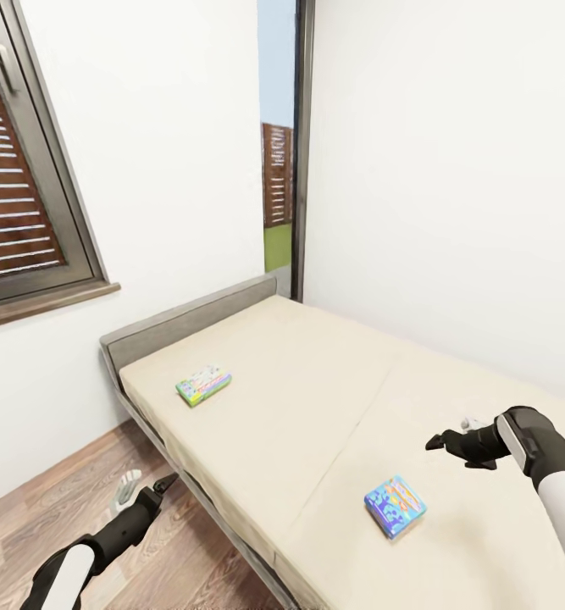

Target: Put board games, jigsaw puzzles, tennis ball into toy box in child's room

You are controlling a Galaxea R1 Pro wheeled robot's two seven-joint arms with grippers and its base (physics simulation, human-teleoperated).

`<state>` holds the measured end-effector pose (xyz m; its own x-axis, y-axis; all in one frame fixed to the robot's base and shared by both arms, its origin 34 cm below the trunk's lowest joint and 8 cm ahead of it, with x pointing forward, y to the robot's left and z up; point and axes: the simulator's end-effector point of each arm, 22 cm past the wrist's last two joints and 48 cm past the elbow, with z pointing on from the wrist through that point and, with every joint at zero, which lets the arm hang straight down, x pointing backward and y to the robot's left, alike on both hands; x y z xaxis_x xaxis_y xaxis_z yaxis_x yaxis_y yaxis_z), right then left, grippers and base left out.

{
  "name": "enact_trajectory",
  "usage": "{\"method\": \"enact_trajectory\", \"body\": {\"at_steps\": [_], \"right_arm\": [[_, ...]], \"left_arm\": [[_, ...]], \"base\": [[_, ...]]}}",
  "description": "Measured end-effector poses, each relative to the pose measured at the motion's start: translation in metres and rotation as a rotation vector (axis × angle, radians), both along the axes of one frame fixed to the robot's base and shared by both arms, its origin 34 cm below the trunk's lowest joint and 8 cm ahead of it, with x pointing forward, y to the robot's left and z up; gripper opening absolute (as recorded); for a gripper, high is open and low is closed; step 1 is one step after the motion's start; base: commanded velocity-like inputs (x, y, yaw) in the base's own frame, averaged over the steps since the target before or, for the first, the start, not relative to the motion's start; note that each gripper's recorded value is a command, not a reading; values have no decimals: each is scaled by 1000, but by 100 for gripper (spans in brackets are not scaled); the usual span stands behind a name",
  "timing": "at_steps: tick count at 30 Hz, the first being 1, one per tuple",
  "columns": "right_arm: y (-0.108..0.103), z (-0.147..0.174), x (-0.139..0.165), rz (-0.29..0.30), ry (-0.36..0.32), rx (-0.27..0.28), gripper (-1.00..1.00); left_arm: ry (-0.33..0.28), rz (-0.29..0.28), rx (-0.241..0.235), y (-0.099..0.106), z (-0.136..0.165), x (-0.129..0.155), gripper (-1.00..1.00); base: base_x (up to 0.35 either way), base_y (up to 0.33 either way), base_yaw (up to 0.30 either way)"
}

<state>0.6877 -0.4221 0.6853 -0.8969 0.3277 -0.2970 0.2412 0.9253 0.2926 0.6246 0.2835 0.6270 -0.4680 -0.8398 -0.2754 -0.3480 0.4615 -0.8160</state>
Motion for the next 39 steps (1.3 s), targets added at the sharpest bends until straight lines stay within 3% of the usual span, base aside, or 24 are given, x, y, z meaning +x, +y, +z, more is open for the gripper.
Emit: {"method": "enact_trajectory", "body": {"at_steps": [13, 39], "right_arm": [[-15, 10, 13, -15, -16, -14, 100], [-10, -23, 3, -8, 47, -16, 100]], "left_arm": [[19, -2, 1, 0, -10, -3, 100], [68, -7, 13, 0, -33, -10, 100]], "base": [[0, 0, 0], [0, 0, 0]]}}
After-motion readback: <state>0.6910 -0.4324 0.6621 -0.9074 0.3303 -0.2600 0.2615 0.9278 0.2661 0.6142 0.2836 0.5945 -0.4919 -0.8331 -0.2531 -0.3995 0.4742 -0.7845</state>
